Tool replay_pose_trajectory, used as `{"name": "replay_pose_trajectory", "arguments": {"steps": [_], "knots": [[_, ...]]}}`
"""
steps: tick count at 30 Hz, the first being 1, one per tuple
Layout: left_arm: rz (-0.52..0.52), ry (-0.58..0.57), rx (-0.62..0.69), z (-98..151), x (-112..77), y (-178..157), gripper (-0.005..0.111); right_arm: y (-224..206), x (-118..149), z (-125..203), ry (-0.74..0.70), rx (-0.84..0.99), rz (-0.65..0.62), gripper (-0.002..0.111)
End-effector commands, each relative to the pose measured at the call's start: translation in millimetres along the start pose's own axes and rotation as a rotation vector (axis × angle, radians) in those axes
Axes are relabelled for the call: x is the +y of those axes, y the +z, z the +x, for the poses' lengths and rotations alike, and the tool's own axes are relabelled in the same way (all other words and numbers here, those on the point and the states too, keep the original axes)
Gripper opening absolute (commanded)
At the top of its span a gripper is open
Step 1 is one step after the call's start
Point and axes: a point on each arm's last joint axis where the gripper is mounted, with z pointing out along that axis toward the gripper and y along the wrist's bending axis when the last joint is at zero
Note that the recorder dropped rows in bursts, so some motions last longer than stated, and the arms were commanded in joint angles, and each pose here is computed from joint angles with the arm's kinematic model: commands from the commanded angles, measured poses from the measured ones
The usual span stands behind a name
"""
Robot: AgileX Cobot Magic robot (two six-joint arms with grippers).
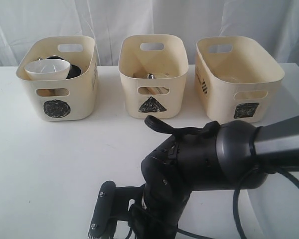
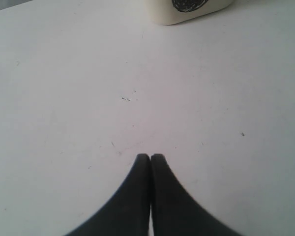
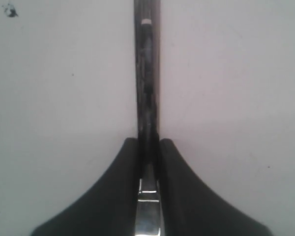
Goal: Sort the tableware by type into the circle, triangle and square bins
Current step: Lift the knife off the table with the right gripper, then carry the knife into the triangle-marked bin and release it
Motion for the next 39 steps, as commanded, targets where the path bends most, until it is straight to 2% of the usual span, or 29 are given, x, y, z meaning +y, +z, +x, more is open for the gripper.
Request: {"name": "replay_pose_trajectory", "arguments": {"steps": [1,7,16,23,25,26,27,28,29,31,33,37,39], "knots": [[0.003,-0.007,-0.001,1,-0.5,0,0.0,4,4,8,-0.017,0.066,-0.03,0.0],[0.003,-0.007,-0.001,1,-0.5,0,0.0,-16,-1,-1,-0.024,-0.075,0.065,0.0],[0.003,-0.007,-0.001,1,-0.5,0,0.0,-25,-3,-5,-0.018,-0.129,0.1,0.0],[0.003,-0.007,-0.001,1,-0.5,0,0.0,-76,-6,-12,0.012,-0.304,0.235,0.0],[0.003,-0.007,-0.001,1,-0.5,0,0.0,-99,-17,-15,-0.004,-0.331,0.358,0.0],[0.003,-0.007,-0.001,1,-0.5,0,0.0,-116,-30,-17,0.021,-0.355,0.458,0.0],[0.003,-0.007,-0.001,1,-0.5,0,0.0,-123,-36,-17,0.033,-0.363,0.498,0.0],[0.003,-0.007,-0.001,1,-0.5,0,0.0,-139,-55,-15,0.067,-0.379,0.586,0.0],[0.003,-0.007,-0.001,1,-0.5,0,0.0,-146,-64,-14,0.087,-0.393,0.621,0.0],[0.003,-0.007,-0.001,1,-0.5,0,0.0,-176,-99,-8,0.183,-0.537,0.733,0.0],[0.003,-0.007,-0.001,1,-0.5,0,0.0,-195,-124,-2,0.282,-0.702,0.787,0.0],[0.003,-0.007,-0.001,1,-0.5,0,0.0,-202,-164,7,0.361,-1.038,0.832,0.0],[0.003,-0.007,-0.001,1,-0.5,0,0.0,-194,-175,9,0.41,-1.099,0.82,0.0]]}}
